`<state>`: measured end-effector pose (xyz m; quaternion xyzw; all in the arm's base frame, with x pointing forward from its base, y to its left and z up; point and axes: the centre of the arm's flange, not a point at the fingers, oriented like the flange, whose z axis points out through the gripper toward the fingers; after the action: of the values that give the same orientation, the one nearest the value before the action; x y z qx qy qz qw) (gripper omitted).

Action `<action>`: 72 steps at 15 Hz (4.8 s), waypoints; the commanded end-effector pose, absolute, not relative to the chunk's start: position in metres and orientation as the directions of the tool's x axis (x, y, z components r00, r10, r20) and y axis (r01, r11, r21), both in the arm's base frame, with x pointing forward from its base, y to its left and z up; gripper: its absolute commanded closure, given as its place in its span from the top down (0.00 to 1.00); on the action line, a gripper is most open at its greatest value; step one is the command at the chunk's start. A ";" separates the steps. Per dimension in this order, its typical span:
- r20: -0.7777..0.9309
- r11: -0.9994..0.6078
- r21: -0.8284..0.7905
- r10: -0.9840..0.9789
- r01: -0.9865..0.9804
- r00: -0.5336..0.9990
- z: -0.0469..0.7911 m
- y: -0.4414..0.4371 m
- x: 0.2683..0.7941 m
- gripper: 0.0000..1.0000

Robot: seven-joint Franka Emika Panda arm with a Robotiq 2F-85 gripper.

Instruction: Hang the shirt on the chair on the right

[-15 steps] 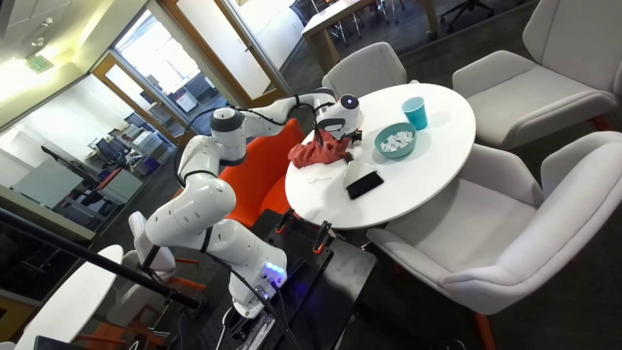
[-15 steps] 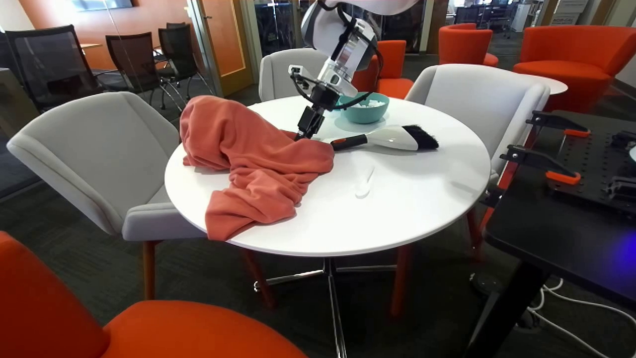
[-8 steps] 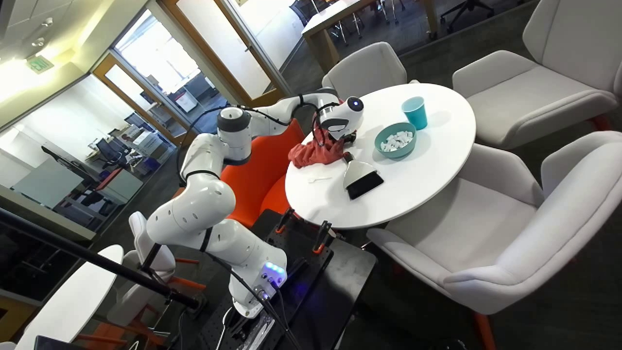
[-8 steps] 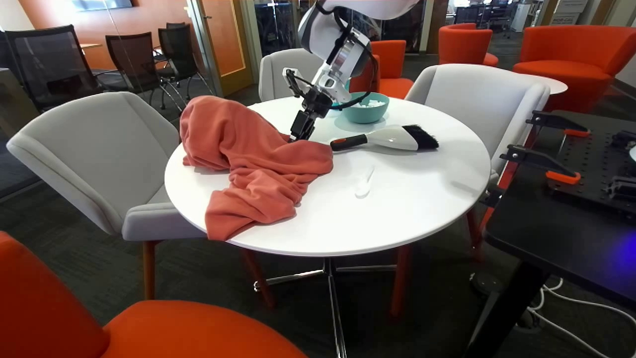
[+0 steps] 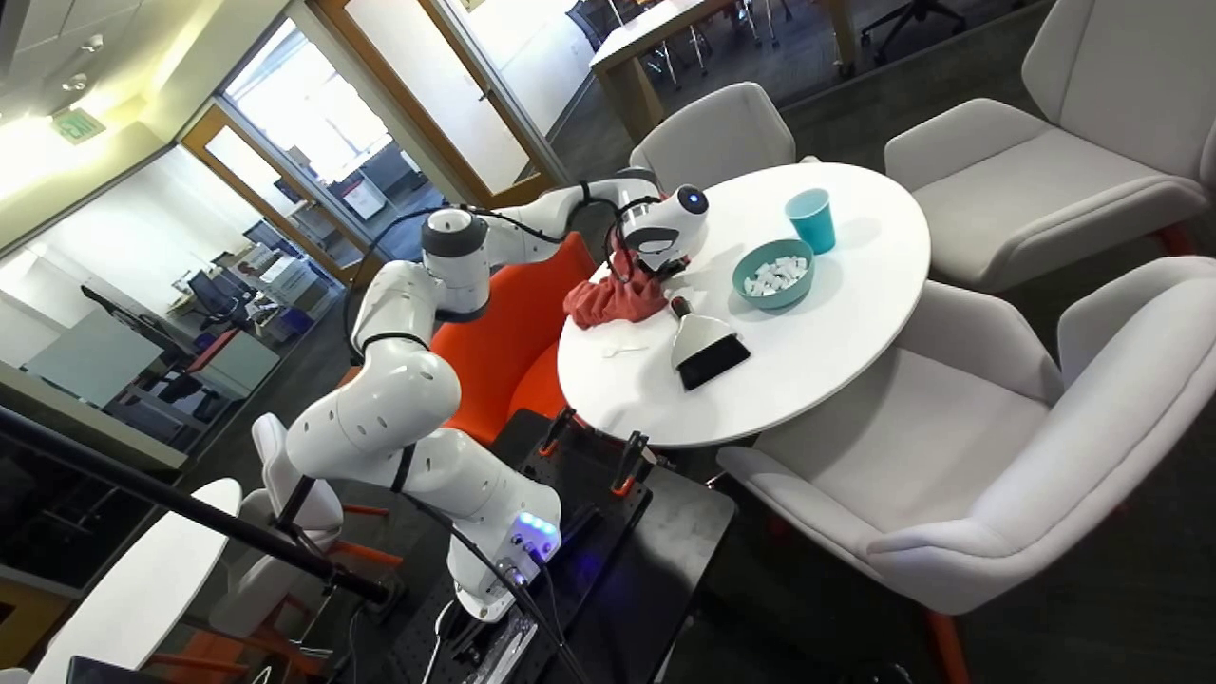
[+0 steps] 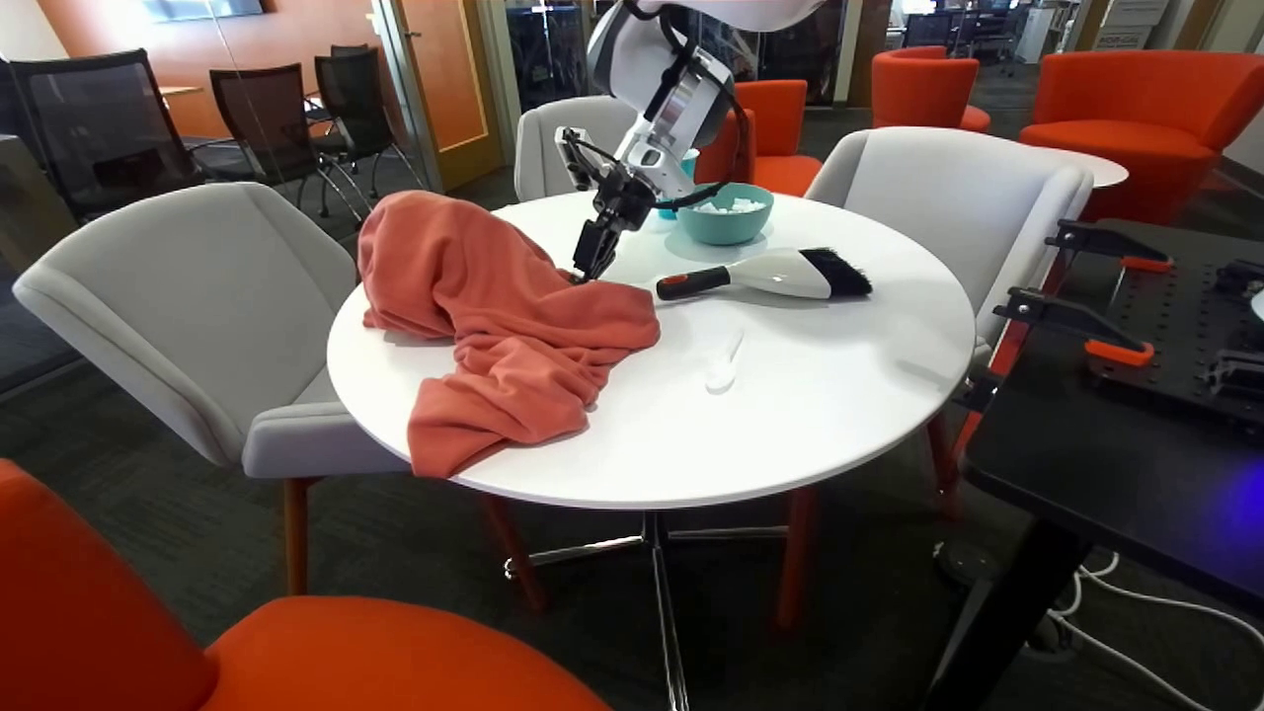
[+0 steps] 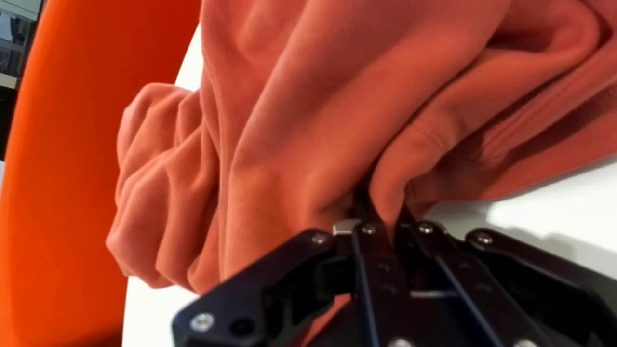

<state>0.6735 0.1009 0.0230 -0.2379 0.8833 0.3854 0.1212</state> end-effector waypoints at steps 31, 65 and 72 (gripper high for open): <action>-0.711 0.747 0.006 -0.464 -0.664 -0.528 0.512 0.087 0.585 0.02; -0.818 0.952 0.017 -0.162 -0.304 -0.552 0.695 -0.102 0.408 0.02; -0.893 0.995 -0.077 -0.041 0.062 -0.449 0.726 -0.186 0.422 0.02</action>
<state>0.4019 -0.1618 0.7061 -0.0458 0.8658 -0.0067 0.4982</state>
